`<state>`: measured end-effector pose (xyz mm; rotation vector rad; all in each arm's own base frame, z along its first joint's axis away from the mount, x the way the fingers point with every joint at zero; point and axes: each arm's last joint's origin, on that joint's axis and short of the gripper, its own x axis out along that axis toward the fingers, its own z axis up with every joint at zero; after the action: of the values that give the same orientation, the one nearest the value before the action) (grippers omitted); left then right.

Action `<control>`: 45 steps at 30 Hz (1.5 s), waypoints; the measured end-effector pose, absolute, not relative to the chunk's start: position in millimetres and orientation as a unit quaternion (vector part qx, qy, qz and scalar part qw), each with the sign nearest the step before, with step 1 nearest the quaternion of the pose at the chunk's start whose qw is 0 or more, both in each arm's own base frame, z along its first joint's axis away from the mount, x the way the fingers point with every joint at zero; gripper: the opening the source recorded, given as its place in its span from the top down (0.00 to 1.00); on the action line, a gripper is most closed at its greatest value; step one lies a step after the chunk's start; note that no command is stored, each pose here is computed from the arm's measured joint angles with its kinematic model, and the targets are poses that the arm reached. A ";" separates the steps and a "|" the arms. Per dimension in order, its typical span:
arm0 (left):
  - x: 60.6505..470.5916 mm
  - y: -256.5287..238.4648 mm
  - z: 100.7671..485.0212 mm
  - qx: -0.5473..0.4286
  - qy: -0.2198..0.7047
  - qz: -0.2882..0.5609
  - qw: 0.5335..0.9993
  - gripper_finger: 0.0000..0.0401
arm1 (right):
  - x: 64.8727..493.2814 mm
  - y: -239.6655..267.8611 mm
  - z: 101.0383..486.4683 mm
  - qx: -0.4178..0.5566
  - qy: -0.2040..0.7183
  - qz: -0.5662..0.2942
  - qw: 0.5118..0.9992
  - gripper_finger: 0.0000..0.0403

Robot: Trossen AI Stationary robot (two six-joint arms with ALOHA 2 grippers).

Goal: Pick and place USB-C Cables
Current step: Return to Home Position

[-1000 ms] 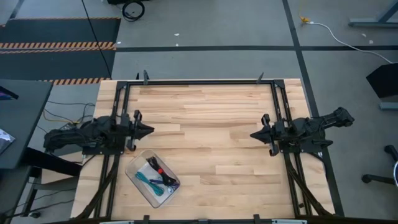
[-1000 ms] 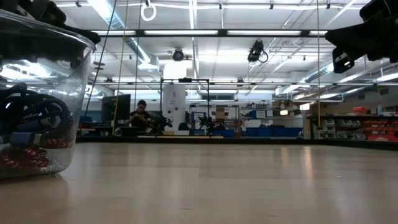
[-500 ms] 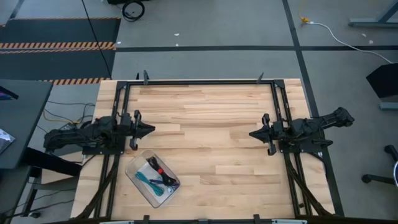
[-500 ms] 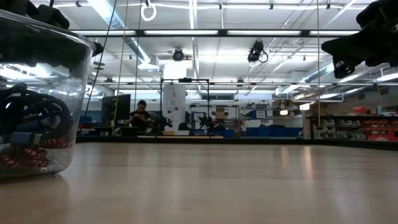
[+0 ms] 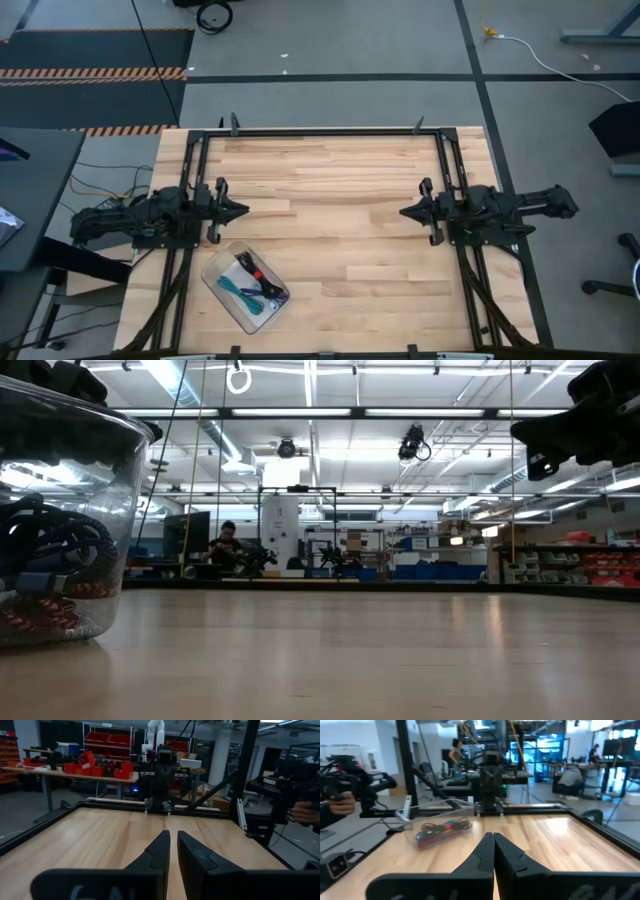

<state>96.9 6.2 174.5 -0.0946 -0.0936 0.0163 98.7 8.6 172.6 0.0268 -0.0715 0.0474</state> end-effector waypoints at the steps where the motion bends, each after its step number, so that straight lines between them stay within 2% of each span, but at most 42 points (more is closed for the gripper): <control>1: 96.9 6.2 174.4 -0.047 -0.046 0.008 0.998 0.90 | 98.9 7.4 172.0 0.017 -0.033 0.021 0.999 0.99; 7: 97.1 6.8 171.4 -0.046 -0.032 0.021 0.998 0.90 | 99.3 3.0 165.6 0.033 0.000 0.000 0.999 0.99; 17: 97.3 7.3 169.4 -0.016 -0.021 0.029 0.999 0.90 | 99.3 2.0 165.7 0.040 0.000 -0.011 0.999 0.97; 45: 97.2 7.1 171.9 -0.018 -0.034 0.026 0.999 0.90 | 99.3 2.1 165.8 0.043 -0.001 -0.010 0.999 0.96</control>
<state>97.2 7.1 171.9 -0.0361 -0.0683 0.0524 99.3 2.1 165.8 0.0865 -0.0026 -0.0201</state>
